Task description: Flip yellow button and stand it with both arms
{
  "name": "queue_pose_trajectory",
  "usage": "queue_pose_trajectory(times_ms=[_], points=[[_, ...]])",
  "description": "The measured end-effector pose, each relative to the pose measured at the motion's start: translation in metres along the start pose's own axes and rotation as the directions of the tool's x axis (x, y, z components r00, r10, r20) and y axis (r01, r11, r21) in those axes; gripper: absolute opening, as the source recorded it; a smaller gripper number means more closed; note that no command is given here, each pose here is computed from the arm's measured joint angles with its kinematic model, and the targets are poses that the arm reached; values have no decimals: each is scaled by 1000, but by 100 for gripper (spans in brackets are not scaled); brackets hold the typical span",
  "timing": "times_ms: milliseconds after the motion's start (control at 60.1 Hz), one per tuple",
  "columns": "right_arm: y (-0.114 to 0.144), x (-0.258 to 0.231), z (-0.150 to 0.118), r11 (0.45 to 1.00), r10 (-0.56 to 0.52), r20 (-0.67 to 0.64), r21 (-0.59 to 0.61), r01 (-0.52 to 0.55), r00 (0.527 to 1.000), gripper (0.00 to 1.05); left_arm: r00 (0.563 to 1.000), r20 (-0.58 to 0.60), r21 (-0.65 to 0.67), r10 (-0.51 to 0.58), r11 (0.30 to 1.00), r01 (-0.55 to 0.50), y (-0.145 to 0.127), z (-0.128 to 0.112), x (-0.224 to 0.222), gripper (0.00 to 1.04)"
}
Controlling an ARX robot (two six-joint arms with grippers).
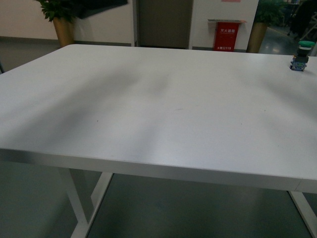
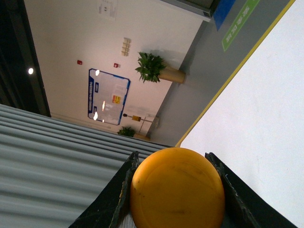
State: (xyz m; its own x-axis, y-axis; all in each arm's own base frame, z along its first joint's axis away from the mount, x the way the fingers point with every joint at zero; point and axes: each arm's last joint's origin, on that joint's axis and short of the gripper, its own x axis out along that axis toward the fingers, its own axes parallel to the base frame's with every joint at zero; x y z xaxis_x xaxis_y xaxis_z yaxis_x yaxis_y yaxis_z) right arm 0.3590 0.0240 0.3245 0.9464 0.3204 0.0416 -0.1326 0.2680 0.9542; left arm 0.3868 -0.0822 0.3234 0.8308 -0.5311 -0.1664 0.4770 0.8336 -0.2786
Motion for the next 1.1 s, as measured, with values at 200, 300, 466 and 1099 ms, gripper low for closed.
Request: queue_pose_trajectory(times_ms=[200, 300, 466, 1099], points=[[1, -2, 4, 1000, 2, 8, -6, -2, 1000, 35, 939, 109, 524, 326, 784, -333, 29, -24, -82, 99], [1, -4, 9, 1000, 2, 19, -10, -2, 1000, 35, 869, 119, 691, 481, 589, -420, 55, -46, -120, 99], [6, -8, 10, 1000, 12, 13, -19, -12, 1000, 35, 827, 299, 298, 477, 776, -555, 46, -98, -160, 61], [19, -9, 14, 998, 8, 11, -55, -8, 1000, 35, 832, 280, 153, 478, 834, -531, 1, -181, -205, 4]])
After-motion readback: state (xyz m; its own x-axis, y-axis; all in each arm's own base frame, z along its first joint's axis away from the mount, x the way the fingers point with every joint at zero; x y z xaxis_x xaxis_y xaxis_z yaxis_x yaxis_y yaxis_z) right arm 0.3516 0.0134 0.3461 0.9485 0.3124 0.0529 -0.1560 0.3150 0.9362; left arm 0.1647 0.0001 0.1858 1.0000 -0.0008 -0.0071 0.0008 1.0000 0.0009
